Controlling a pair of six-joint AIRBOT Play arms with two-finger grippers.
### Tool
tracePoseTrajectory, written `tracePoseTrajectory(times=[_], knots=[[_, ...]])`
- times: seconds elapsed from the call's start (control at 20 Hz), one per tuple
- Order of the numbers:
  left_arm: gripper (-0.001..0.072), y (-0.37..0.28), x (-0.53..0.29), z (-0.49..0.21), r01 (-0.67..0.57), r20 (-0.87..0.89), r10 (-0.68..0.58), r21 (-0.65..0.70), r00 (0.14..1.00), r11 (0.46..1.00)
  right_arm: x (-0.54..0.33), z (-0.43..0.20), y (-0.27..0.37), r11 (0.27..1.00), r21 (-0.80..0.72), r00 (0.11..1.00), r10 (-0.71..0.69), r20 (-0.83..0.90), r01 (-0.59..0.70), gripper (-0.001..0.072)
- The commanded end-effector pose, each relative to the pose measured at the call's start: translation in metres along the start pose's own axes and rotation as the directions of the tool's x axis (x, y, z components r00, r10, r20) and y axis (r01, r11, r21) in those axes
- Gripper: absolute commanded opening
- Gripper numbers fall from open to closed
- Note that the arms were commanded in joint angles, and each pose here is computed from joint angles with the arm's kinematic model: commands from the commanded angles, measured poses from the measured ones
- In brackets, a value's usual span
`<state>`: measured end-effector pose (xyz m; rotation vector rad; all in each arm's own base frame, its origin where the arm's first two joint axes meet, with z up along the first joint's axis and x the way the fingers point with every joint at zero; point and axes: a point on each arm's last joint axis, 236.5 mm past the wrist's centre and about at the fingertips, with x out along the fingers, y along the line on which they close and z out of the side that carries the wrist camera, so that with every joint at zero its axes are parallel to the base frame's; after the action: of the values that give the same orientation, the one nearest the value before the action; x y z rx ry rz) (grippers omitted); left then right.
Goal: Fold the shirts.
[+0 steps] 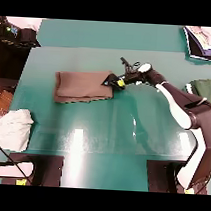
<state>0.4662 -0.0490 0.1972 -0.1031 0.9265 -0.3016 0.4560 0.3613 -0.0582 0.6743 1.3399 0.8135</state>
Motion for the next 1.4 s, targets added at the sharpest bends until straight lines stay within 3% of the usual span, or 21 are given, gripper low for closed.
tracePoseTrajectory(times=[0.0,0.05,0.1,0.35,0.65,0.95,1.15,1.35], knots=[[0.0028,0.0,0.0,-0.002,0.001,-0.009,-0.001,0.0,1.0,1.0,0.024,0.008,0.024,0.997,-0.057,0.999,0.046,0.009,-0.045,0.0172],[0.0027,0.0,0.0,-0.002,0.001,-0.01,-0.001,0.0,1.0,1.0,0.025,0.012,0.03,0.995,-0.092,0.999,0.049,0.022,-0.047,0.0037],[0.0027,0.0,0.0,-0.003,0.001,-0.013,-0.001,0.0,1.0,1.0,0.023,0.016,0.035,0.992,-0.118,0.998,0.055,0.032,-0.051,0.0017],[0.0028,-0.001,0.0,-0.01,0.006,-0.04,-0.005,0.001,0.999,1.0,-0.027,0.043,0.044,0.978,-0.209,0.997,0.029,0.072,-0.014,0.0015],[0.0027,-0.001,0.0,-0.01,0.007,-0.043,-0.006,0.01,0.999,1.0,-0.194,0.084,0.001,0.94,-0.196,0.934,-0.216,0.285,0.278,0.0014],[0.0027,-0.002,0.0,-0.013,0.009,-0.055,-0.009,0.006,0.998,1.0,-0.403,0.073,-0.079,0.882,0.089,0.724,-0.435,0.535,0.463,0.0014],[0.0027,-0.004,0.0,-0.014,0.018,-0.06,-0.018,-0.014,0.998,1.0,-0.523,0.052,-0.117,0.832,0.281,0.513,-0.524,0.68,0.479,0.0014],[0.0027,-0.01,0.0,-0.013,0.038,-0.057,-0.039,-0.017,0.998,0.999,-0.585,0.029,-0.124,0.795,0.337,0.402,-0.561,0.723,0.504,0.0014]])
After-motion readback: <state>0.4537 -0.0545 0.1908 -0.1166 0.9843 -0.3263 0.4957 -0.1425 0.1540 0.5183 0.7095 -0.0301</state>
